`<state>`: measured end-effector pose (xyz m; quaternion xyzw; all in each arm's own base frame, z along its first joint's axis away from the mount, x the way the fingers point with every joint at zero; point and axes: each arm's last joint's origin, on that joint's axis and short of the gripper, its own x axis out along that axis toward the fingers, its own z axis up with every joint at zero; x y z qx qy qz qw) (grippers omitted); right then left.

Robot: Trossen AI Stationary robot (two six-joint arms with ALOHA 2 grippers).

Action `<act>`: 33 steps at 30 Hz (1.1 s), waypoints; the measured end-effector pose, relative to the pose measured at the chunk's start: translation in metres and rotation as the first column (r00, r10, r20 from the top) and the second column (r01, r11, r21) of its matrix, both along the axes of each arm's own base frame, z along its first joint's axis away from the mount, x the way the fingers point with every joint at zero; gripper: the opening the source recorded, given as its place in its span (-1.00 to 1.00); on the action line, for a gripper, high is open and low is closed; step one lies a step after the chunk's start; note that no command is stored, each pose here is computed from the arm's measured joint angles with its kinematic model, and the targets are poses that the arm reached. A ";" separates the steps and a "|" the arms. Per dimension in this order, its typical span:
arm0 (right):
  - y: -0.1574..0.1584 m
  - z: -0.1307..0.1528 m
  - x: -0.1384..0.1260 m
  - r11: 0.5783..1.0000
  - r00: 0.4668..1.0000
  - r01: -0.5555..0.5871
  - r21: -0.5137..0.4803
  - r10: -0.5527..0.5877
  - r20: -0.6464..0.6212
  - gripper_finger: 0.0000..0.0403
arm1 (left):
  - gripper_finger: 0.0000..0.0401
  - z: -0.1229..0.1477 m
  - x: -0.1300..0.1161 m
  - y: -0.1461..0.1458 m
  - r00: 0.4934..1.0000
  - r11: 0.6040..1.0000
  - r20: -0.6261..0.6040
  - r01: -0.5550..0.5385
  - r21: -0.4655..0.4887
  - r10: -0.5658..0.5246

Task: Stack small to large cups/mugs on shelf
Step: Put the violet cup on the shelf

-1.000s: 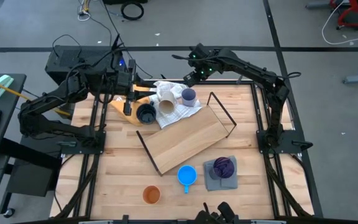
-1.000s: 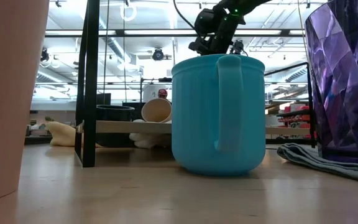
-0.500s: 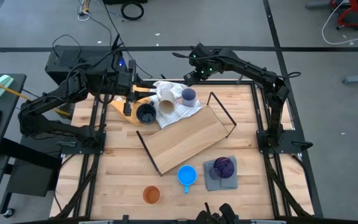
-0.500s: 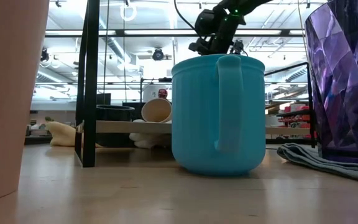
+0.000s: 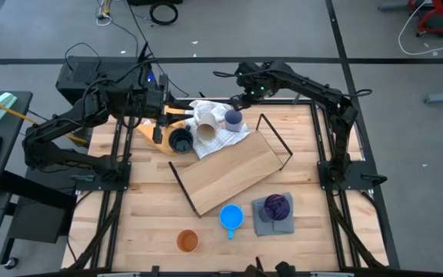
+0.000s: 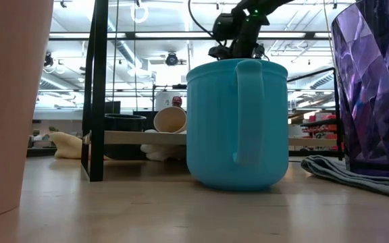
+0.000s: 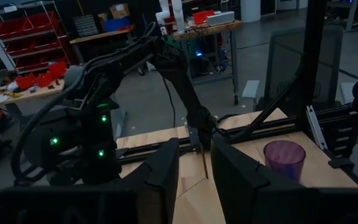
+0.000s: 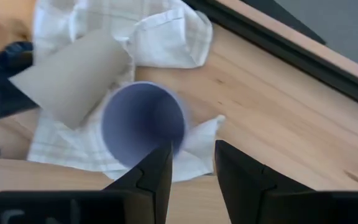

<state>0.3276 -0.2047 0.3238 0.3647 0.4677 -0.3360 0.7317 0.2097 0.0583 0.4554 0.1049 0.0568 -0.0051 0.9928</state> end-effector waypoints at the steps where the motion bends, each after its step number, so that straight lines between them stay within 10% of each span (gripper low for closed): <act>1: 0.002 0.000 0.002 1.000 1.000 -0.011 0.007 0.011 0.013 -0.37 | -0.49 0.000 0.000 0.000 1.000 1.000 -0.001 0.000 0.000 0.000; 22: 0.022 0.001 0.018 0.995 0.994 -0.096 -0.001 0.096 0.055 -0.37 | -0.50 0.000 0.000 0.000 1.000 1.000 0.001 0.000 -0.001 0.000; 33: 0.007 -0.047 0.041 0.992 0.992 -0.120 0.025 0.121 -0.043 -0.37 | -0.49 -0.001 0.000 0.000 1.000 1.000 -0.010 0.000 -0.004 0.000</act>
